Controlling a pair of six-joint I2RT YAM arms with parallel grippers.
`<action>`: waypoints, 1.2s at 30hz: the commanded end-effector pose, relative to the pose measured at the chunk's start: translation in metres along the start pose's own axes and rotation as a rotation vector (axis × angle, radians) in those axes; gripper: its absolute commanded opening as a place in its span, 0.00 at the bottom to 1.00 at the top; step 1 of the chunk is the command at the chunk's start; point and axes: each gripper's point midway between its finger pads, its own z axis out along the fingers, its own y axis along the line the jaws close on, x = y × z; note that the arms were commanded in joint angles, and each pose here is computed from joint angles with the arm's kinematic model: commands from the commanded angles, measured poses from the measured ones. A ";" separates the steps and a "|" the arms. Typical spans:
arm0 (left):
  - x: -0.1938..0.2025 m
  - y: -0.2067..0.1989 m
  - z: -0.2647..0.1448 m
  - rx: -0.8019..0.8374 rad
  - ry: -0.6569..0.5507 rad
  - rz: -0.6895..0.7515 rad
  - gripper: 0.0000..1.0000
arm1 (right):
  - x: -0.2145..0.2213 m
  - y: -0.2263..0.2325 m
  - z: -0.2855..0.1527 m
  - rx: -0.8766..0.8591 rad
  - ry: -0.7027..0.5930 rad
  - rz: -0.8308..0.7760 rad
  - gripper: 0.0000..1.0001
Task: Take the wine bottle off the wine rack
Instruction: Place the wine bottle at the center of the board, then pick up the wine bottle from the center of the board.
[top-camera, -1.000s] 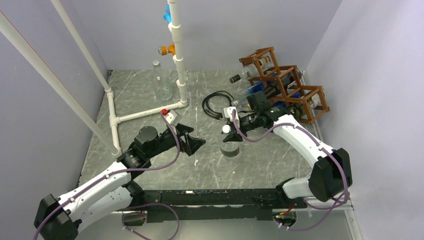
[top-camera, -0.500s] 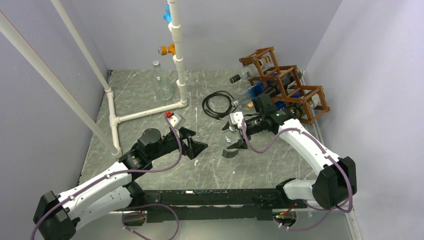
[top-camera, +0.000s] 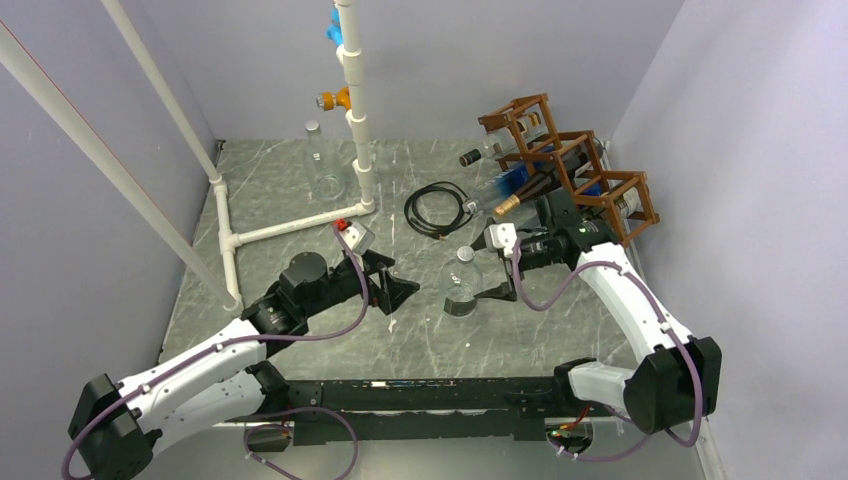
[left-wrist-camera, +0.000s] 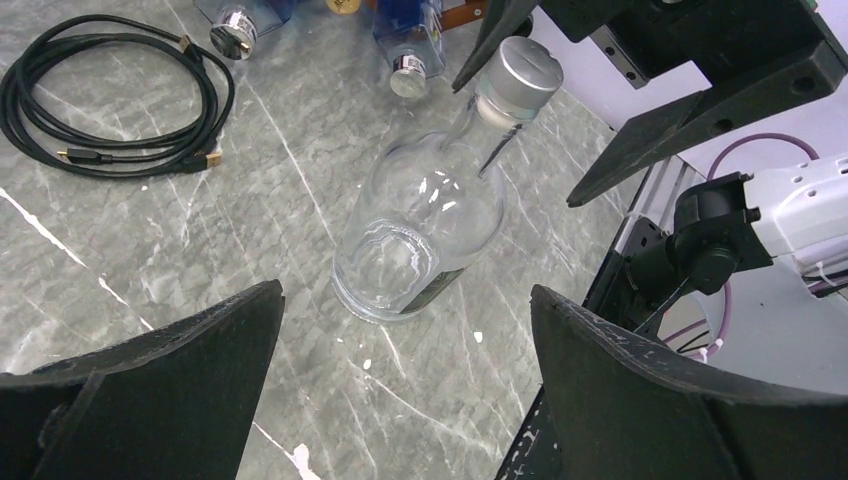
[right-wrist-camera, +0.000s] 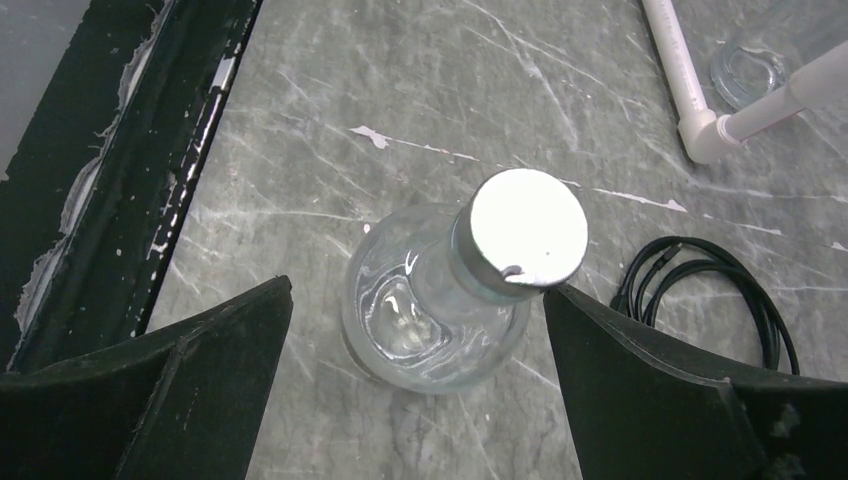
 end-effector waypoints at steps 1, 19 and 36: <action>-0.034 -0.010 0.000 0.020 -0.100 0.048 0.99 | -0.009 0.013 -0.008 -0.008 -0.056 -0.066 1.00; -0.039 -0.030 0.004 0.151 -0.142 0.101 0.99 | -0.003 0.007 -0.027 0.083 -0.052 -0.064 1.00; -0.022 -0.040 0.053 0.255 -0.168 0.526 0.99 | 0.004 0.004 -0.027 0.093 -0.035 -0.047 1.00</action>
